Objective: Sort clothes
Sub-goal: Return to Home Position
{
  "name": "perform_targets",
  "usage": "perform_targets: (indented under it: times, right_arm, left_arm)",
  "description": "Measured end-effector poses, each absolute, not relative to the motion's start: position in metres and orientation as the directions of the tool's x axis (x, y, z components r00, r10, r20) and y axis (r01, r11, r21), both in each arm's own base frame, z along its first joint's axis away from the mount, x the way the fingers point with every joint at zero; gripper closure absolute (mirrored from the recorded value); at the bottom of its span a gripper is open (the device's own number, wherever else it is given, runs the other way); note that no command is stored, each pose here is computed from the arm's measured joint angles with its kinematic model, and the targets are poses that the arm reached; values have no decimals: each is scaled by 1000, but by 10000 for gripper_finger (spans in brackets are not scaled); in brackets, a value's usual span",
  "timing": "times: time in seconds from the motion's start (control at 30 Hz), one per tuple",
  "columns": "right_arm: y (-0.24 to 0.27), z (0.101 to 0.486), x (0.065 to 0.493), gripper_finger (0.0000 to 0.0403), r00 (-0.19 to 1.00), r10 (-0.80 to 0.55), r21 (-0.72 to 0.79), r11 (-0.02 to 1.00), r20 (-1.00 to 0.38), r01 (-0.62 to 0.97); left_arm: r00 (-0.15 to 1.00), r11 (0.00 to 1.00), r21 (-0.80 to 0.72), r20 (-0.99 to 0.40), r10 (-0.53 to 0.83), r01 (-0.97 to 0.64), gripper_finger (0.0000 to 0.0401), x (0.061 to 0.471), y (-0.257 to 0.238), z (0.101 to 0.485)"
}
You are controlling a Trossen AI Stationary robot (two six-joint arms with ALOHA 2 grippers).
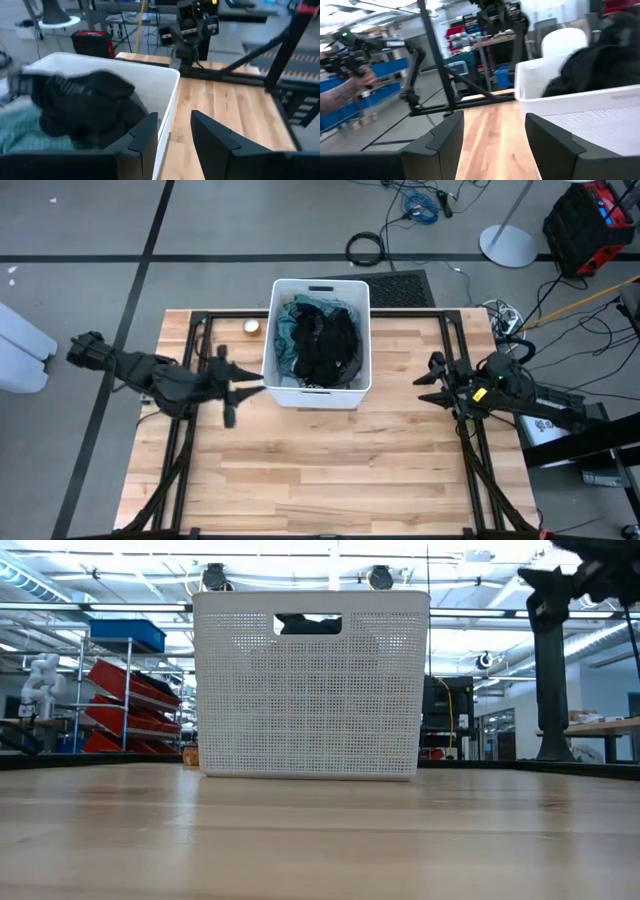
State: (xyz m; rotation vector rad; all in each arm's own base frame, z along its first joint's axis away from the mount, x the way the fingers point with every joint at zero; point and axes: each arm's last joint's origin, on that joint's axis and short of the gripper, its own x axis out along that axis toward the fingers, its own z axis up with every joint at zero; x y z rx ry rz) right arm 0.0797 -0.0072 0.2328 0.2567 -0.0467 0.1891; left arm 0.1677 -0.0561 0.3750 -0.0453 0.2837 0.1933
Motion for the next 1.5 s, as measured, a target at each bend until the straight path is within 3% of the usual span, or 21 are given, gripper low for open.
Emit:
perform_targets:
  times: [0.27,0.6,0.93,1.5]
  right_arm:
    - [-9,219,83,204,990,131,263,955,54,-141]
    - [-11,196,90,204,993,121,294,949,6,-118]
    - [-14,173,95,204,995,76,316,947,-58,-53]
    - [-14,176,95,204,997,74,276,959,-17,-67]
  left_arm:
    - [986,980,-132,-104,134,-147,276,130,-44,324]
    - [991,973,-189,-21,132,-134,276,111,-36,265]
    - [987,958,-244,-82,136,-152,276,109,-34,221]
    - [984,965,-241,117,132,-101,276,74,-18,229]
